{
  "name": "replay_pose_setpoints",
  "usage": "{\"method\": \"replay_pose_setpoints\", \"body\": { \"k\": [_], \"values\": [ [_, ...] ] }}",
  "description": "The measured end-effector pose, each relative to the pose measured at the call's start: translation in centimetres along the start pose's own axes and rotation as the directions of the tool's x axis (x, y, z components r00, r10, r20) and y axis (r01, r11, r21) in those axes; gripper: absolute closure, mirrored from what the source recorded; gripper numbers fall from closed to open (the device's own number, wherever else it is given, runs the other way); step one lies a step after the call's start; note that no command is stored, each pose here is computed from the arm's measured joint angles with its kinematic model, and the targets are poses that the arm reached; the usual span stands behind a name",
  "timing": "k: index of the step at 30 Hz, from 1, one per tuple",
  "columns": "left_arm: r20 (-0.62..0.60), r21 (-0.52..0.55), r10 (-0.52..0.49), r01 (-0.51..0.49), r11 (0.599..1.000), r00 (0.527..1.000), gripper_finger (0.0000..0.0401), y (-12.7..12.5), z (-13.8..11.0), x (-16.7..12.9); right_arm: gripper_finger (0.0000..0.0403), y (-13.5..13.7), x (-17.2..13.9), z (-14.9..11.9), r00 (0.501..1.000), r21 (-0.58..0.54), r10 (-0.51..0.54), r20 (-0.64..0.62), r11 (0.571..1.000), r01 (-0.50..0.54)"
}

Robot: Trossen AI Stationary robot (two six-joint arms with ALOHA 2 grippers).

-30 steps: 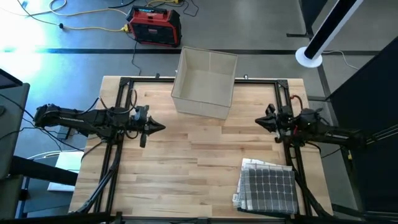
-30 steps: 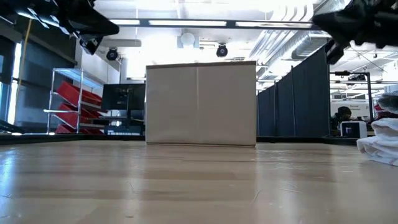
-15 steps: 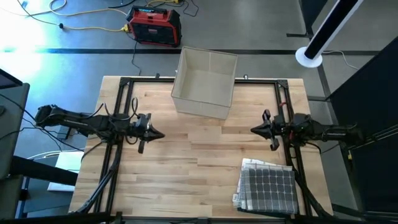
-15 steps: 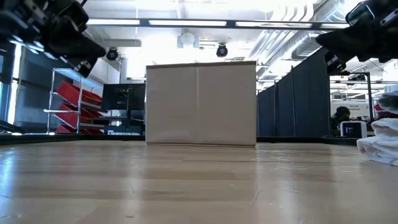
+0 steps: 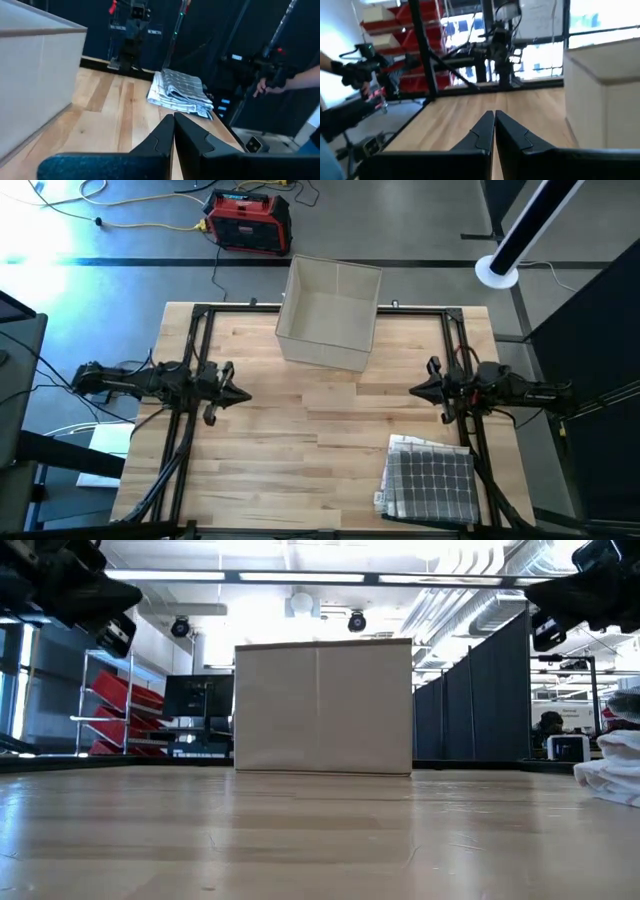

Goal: Fold towel
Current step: Return to Home Position

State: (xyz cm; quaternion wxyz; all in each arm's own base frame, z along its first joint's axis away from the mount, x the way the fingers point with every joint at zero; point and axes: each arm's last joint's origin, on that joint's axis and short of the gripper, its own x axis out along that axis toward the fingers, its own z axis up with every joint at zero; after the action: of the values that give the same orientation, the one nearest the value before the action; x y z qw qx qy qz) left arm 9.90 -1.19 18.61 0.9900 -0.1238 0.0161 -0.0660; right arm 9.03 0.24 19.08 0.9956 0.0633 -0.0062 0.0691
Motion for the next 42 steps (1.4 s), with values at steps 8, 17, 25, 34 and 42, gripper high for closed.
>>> {"method": "replay_pose_setpoints", "body": {
  "k": [8,17,25,34,42],
  "values": [
    [-0.032,0.062,0.015,-0.013,0.998,0.999,0.0396,0.5,-1.8,-0.1,0.0402,-0.1,0.0,-0.6,0.998,-0.044,0.000,-0.062,0.999,-0.002],
    [-0.028,0.061,0.034,-0.032,0.998,0.999,0.0396,0.6,-2.2,0.2,0.0402,-0.1,-0.2,-1.9,0.981,-0.022,0.002,-0.193,1.000,-0.007],
    [-0.030,-0.031,0.035,-0.036,0.999,0.999,0.0396,0.6,-2.2,0.2,0.0402,-0.2,-0.2,-1.9,0.981,0.082,-0.010,-0.195,0.996,0.027],
    [-0.031,-0.035,0.035,-0.036,0.999,0.999,0.0396,0.6,-2.2,0.2,0.0402,-0.2,-0.2,-1.9,0.981,0.103,-0.012,-0.195,0.994,0.032],
    [-0.031,-0.035,0.036,-0.037,0.999,0.999,0.0396,0.7,-2.2,0.2,0.0402,-0.2,-0.2,-2.0,0.981,0.103,-0.013,-0.195,0.994,0.033]
  ]
}}
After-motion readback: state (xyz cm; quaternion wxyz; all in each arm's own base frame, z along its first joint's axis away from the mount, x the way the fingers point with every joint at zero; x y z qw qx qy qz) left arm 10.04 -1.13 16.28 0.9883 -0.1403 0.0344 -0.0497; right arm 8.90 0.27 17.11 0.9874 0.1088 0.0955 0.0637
